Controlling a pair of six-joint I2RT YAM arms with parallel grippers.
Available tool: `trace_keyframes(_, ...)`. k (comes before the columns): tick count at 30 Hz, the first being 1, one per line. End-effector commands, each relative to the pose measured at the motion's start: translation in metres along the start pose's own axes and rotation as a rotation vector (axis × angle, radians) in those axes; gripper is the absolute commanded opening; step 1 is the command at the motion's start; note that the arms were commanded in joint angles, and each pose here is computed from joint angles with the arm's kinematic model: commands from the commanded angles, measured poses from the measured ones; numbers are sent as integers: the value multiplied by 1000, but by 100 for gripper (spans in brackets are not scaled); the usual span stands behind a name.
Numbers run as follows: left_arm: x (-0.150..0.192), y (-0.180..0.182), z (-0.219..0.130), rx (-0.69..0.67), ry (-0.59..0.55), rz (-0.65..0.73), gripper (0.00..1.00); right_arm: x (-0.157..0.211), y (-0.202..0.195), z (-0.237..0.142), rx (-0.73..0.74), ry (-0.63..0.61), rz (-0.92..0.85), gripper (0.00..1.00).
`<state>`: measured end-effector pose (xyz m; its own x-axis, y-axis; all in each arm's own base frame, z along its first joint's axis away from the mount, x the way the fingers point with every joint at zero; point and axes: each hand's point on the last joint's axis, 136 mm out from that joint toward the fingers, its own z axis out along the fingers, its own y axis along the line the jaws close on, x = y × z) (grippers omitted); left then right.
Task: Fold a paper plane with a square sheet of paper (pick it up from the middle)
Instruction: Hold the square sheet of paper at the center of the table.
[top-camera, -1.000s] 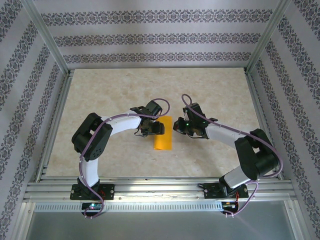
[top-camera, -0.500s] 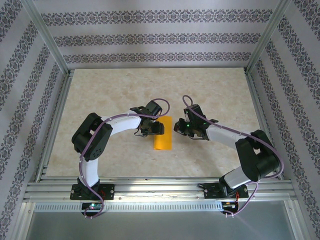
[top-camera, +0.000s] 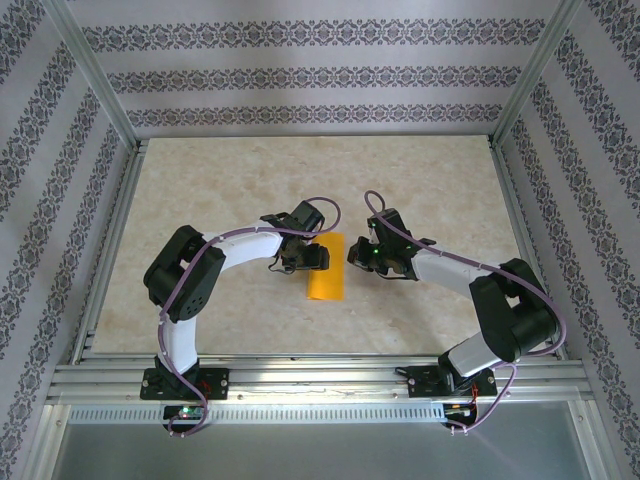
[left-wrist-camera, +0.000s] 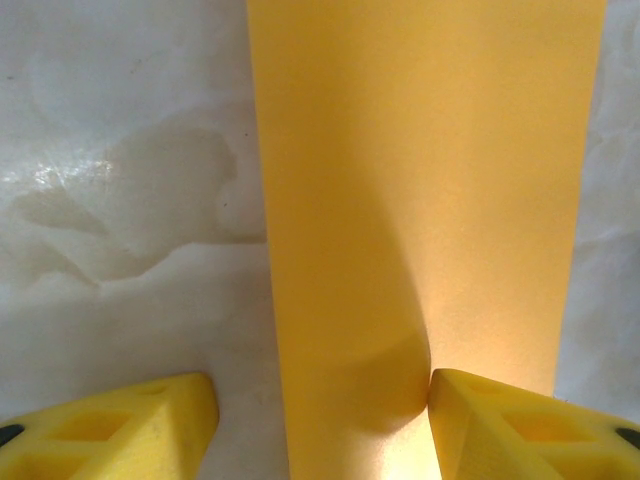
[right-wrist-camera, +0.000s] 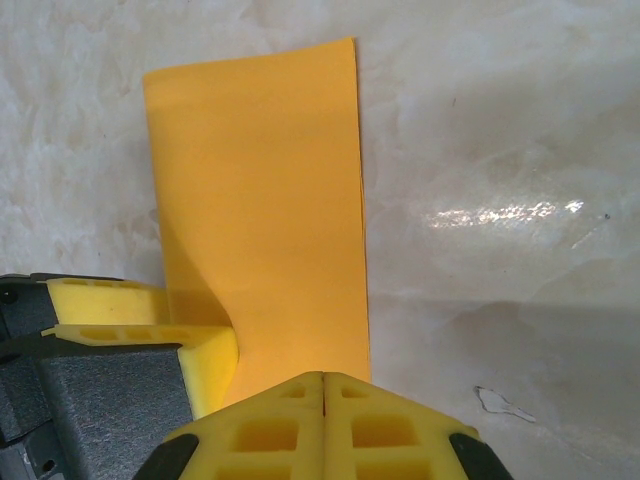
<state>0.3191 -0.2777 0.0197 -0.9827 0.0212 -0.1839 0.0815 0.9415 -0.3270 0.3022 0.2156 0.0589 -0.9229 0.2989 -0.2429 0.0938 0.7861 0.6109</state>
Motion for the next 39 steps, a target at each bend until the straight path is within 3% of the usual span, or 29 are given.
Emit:
trace_keyframes(1, 42, 26, 44, -69, 156, 14, 61, -3, 8, 1, -12, 0, -1, 6)
trace_keyframes(7, 43, 25, 45, -64, 156, 3, 61, 3, 28, 13, -118, 67, -14, 2)
trace_keyframes(17, 43, 24, 46, -58, 157, -6, 61, 10, 32, 33, -128, 130, -15, 2)
trace_keyframes(27, 43, 24, 46, -56, 153, -11, 61, 20, 18, 49, -79, 182, -17, 1)
trace_keyframes(39, 38, 16, 36, -25, 126, -10, 61, 42, -37, 56, 105, 246, -42, 1)
